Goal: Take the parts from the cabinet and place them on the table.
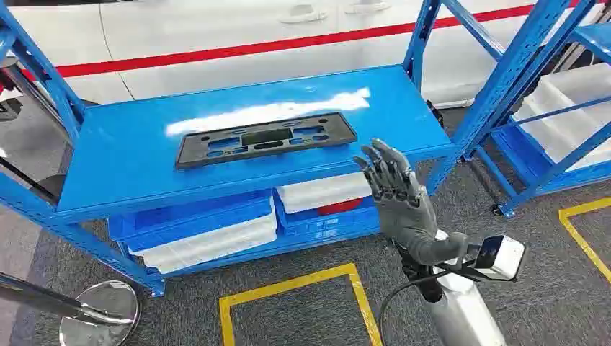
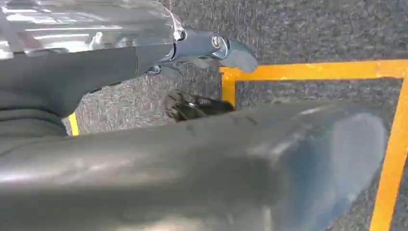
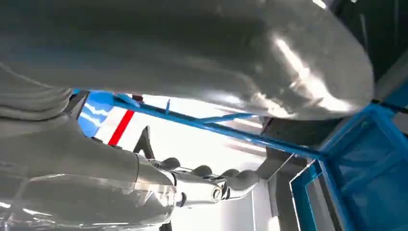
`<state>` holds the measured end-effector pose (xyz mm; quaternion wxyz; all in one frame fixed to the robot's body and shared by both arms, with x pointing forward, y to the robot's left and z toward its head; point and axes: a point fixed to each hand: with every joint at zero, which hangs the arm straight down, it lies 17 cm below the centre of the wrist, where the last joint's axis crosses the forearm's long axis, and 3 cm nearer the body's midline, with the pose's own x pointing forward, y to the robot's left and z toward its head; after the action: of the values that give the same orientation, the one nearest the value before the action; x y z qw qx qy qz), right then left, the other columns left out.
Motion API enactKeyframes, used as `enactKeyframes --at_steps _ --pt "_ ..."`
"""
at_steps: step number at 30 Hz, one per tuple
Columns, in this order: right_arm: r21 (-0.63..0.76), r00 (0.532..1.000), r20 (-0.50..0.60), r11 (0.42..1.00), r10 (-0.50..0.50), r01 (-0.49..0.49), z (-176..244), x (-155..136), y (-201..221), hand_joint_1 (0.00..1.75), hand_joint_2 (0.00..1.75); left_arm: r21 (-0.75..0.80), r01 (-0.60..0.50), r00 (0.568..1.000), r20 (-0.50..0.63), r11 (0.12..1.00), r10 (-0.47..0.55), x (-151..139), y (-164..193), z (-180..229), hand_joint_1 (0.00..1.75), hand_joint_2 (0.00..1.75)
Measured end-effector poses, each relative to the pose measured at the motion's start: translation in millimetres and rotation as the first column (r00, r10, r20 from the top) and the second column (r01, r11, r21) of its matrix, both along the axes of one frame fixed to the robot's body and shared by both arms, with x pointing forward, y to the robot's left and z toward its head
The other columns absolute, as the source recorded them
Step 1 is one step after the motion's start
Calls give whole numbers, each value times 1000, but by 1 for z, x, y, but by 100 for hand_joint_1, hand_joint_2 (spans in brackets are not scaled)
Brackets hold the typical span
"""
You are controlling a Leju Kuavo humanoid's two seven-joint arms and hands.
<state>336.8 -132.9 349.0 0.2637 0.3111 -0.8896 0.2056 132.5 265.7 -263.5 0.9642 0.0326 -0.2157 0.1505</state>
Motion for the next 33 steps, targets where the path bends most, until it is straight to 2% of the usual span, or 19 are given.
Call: enactKeyframes --at_steps 10,28,32,33 --pt "6 999 -23 999 49 -49 -6 -7 20 0 0 14 0 1000 4 1000 0 -2 5 0 0 0" --pt "-23 999 -40 1000 20 -21 -18 -8 38 0 0 23 23 999 31 999 -23 7 6 2 0 0" --pt "-44 998 -64 999 29 -32 -31 -11 46 0 0 20 25 999 26 999 -25 0 5 1 0 0" --pt "-47 997 -69 998 33 -36 -33 -12 47 0 175 21 25 999 25 999 -25 -1 6 1 0 0"
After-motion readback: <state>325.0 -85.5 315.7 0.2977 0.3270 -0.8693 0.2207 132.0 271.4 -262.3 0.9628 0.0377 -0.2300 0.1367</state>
